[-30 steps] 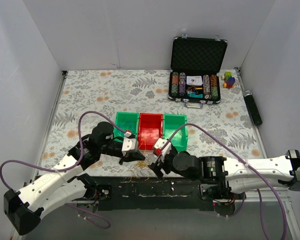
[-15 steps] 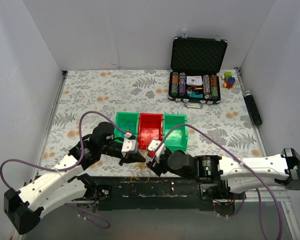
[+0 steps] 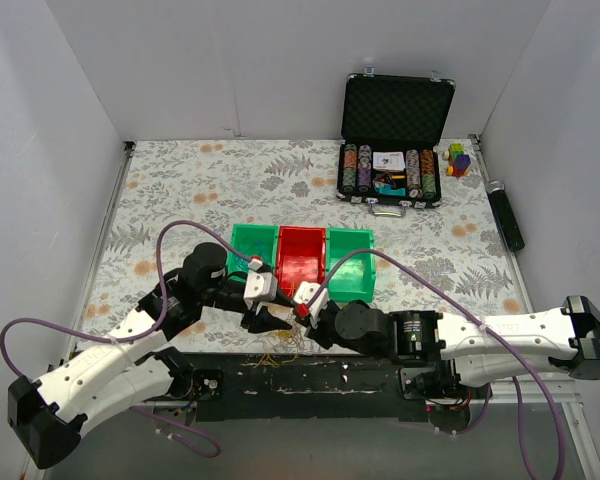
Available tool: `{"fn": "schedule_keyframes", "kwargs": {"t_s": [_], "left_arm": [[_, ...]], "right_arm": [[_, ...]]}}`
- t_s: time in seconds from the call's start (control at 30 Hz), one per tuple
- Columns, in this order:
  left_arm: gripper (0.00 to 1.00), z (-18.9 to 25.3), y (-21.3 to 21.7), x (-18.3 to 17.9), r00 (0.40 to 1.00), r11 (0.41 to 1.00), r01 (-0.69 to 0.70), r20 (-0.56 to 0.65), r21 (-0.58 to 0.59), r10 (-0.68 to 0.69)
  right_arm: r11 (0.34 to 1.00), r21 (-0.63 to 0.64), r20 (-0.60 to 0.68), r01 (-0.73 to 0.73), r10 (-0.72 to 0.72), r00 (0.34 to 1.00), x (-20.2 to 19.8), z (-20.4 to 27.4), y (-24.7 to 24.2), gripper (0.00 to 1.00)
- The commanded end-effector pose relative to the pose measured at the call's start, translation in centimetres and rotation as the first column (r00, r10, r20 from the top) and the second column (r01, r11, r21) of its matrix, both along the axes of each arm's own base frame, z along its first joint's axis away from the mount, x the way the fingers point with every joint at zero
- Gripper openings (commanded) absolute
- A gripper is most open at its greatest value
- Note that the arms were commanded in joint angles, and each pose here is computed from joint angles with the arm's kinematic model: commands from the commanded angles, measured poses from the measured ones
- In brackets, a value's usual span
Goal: Untangle the cables
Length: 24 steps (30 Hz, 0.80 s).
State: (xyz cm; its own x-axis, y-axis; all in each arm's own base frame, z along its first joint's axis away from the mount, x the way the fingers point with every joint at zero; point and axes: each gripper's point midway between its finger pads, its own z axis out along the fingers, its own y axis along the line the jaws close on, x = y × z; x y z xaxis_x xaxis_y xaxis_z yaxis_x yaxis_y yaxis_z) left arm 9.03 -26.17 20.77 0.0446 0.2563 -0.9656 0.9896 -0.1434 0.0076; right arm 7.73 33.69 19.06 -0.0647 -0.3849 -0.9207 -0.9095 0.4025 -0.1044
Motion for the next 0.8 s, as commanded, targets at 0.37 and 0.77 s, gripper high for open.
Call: {"fn": "schedule_keyframes", "kwargs": {"t_s": [0.37,0.77], "left_arm": [[0.66,0.7,-0.8,2.9,0.963,0.963,-0.251,-0.121,-0.096,0.239],[0.45,0.5,-0.3,4.5,0.933,0.925,-0.357,-0.107,-0.131,0.344]], "right_arm": [[0.983,0.182,-0.049,0.011,-0.002,0.999,-0.6,6.4,0.1,0.01],[0.979,0.196,-0.037,0.046,-0.040,0.999,-0.5,7.6,0.5,0.01]]}}
